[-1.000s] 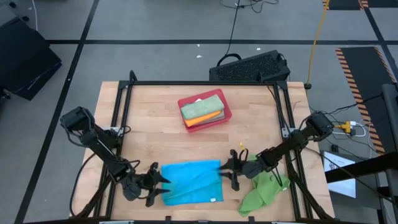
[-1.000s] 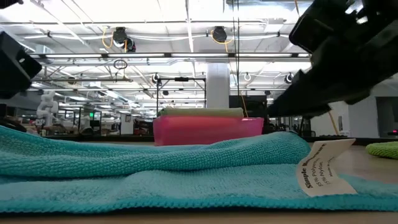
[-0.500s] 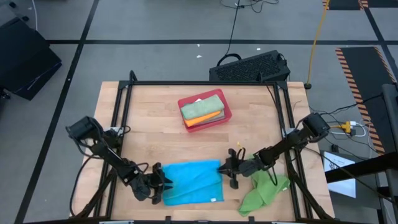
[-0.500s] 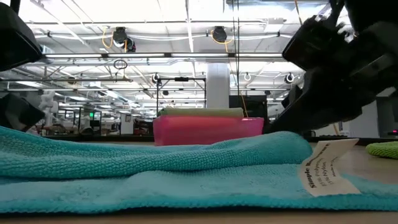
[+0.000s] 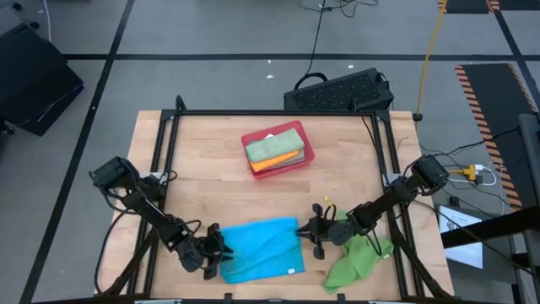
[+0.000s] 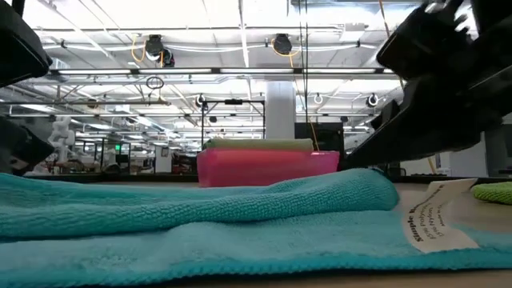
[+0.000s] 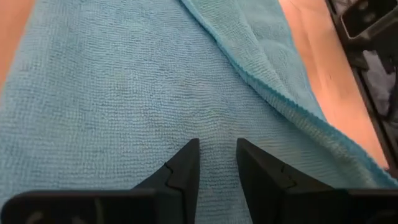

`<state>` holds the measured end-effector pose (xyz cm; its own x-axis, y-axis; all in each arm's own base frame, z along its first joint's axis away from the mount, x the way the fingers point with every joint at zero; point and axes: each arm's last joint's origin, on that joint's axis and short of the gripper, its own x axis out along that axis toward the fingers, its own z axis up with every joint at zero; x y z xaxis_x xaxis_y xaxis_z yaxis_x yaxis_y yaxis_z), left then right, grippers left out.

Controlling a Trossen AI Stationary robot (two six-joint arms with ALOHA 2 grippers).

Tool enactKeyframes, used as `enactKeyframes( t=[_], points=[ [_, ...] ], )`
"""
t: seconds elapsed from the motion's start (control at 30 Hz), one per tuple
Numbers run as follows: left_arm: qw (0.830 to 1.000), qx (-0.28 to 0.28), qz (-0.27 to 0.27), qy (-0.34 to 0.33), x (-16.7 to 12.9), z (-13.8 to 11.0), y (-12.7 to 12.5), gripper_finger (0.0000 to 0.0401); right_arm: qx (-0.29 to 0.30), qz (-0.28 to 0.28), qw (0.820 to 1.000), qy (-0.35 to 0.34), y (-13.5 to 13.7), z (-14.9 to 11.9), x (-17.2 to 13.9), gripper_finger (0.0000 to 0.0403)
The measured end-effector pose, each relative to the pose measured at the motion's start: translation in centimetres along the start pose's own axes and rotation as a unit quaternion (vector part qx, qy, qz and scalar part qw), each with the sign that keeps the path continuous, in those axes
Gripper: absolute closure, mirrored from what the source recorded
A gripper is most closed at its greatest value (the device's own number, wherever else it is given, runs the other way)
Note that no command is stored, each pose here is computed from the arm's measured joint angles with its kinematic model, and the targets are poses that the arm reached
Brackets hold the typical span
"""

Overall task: Fold microfiber towels
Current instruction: Fold the blue microfiber cloth

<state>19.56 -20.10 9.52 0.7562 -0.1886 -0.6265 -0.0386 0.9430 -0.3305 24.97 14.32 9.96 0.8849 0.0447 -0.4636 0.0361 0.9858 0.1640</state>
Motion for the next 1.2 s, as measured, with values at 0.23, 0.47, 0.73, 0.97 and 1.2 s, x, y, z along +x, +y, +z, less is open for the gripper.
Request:
enactKeyframes(
  t=[0.23, 0.47, 0.73, 0.97, 1.2],
  points=[
    [0.999, 0.031, 0.015, -0.038, -0.9, 1.5, 0.0, 0.0295, 0.017, -0.022, 1.000, 0.009, -0.5, -0.3, 0.3, 0.0372],
    [0.993, 0.052, 0.083, -0.066, 0.5, 3.2, 2.3, 0.0295, 0.020, -0.003, 1.000, 0.010, -0.1, -0.7, 1.2, 0.0372],
    [0.994, 0.015, 0.108, -0.022, 2.3, 3.6, 4.9, 0.0295, -0.028, 0.081, 0.996, 0.022, 1.3, 0.3, 1.6, 0.0372],
    [0.993, 0.007, 0.113, -0.018, 2.3, 3.6, 5.1, 0.0295, -0.060, 0.153, 0.986, 0.041, 2.8, -0.1, 1.1, 0.0372],
    [0.993, 0.006, 0.113, -0.015, 2.3, 3.6, 5.1, 0.0295, -0.082, 0.199, 0.975, 0.054, 4.0, -0.7, 0.4, 0.0372]
  ],
)
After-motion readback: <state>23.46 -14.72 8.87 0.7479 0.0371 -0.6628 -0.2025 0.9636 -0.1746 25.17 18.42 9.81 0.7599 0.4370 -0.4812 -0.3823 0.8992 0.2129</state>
